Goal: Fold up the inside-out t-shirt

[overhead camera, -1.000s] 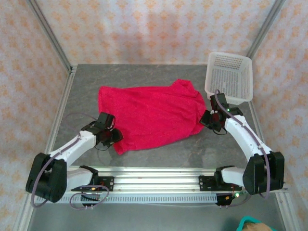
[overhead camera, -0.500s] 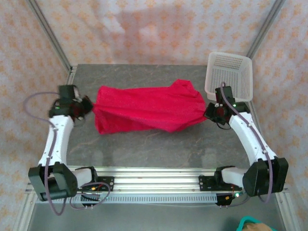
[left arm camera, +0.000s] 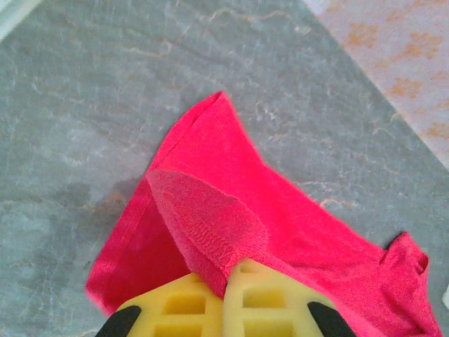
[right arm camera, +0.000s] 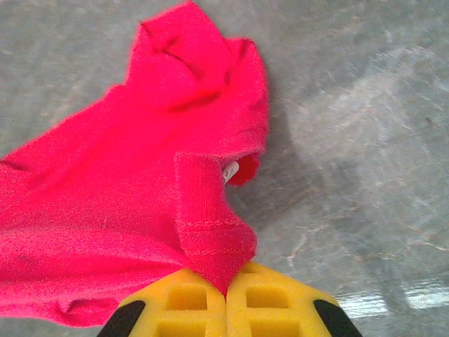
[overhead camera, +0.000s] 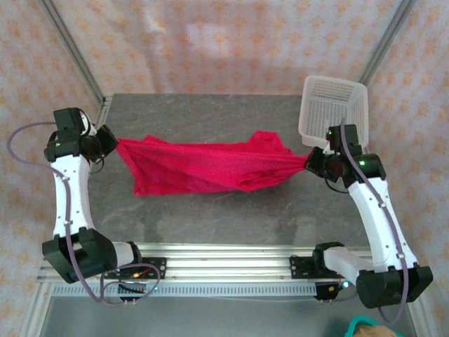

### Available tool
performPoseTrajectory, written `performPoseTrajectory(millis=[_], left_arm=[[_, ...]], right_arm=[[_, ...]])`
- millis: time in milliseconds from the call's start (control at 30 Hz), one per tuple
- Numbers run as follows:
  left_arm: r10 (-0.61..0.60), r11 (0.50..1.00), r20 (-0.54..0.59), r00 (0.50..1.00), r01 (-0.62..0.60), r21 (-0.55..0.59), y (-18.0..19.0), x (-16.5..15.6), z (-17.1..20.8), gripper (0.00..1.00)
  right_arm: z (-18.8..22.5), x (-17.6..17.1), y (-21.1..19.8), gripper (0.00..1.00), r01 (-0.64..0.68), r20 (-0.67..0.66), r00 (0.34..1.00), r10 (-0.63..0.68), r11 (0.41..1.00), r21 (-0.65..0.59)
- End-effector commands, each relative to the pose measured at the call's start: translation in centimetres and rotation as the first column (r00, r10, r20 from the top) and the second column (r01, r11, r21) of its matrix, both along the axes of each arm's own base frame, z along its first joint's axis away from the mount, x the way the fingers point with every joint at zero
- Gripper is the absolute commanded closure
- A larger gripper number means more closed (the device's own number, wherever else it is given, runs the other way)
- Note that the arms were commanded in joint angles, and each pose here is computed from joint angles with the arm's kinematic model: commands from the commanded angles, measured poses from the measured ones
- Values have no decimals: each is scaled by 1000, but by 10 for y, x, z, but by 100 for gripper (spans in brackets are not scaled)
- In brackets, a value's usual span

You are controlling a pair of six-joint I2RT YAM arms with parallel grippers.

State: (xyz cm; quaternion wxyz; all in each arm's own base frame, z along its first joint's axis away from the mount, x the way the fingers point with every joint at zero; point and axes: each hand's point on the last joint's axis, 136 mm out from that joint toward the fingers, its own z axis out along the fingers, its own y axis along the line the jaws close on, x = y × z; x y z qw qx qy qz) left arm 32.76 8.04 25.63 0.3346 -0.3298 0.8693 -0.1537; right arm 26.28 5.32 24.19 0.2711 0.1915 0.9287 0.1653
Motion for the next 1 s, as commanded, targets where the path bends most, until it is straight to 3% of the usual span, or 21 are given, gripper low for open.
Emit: performPoseTrajectory(millis=[0, 133, 267, 333, 400, 533, 700, 833, 967], left_arm=[[-58, 996, -7, 998, 59, 74, -14, 1, 5, 100], [-190, 965, -177, 966, 217, 148, -52, 24, -48, 100], [-112, 945, -229, 967, 175, 276, -31, 40, -69, 99], [-44, 932, -188, 981, 108, 345, -17, 41, -58, 71], [0, 927, -134, 991, 50, 372, -11, 39, -44, 56], [54, 951, -86, 995, -25, 309, -6, 33, -37, 0], [-62, 998, 65, 996, 60, 30, -35, 44, -46, 0], [-319, 946, 135, 938, 308, 96, -135, 40, -31, 34], [-543, 837, 127, 830, 524, 157, -259, 10, -44, 40]], right_arm=[[5, 3, 5, 100, -8, 6, 1000, 8, 999, 37], [-37, 44, 6, 100, 21, -37, 999, -20, 999, 31], [-86, 83, 5, 100, 41, -133, 990, -41, 999, -3], [-101, 93, 7, 100, 37, -173, 984, -37, 999, -4], [-108, 101, 9, 100, 32, -181, 983, -31, 999, 3], [-107, 106, 9, 100, 32, -171, 985, -33, 999, -5], [-110, 107, 3, 100, 35, -179, 983, -42, 999, -42], [-121, 107, -3, 100, 41, -207, 977, -55, 997, -71], [-129, 102, -4, 100, 53, -216, 974, -67, 996, -70]])
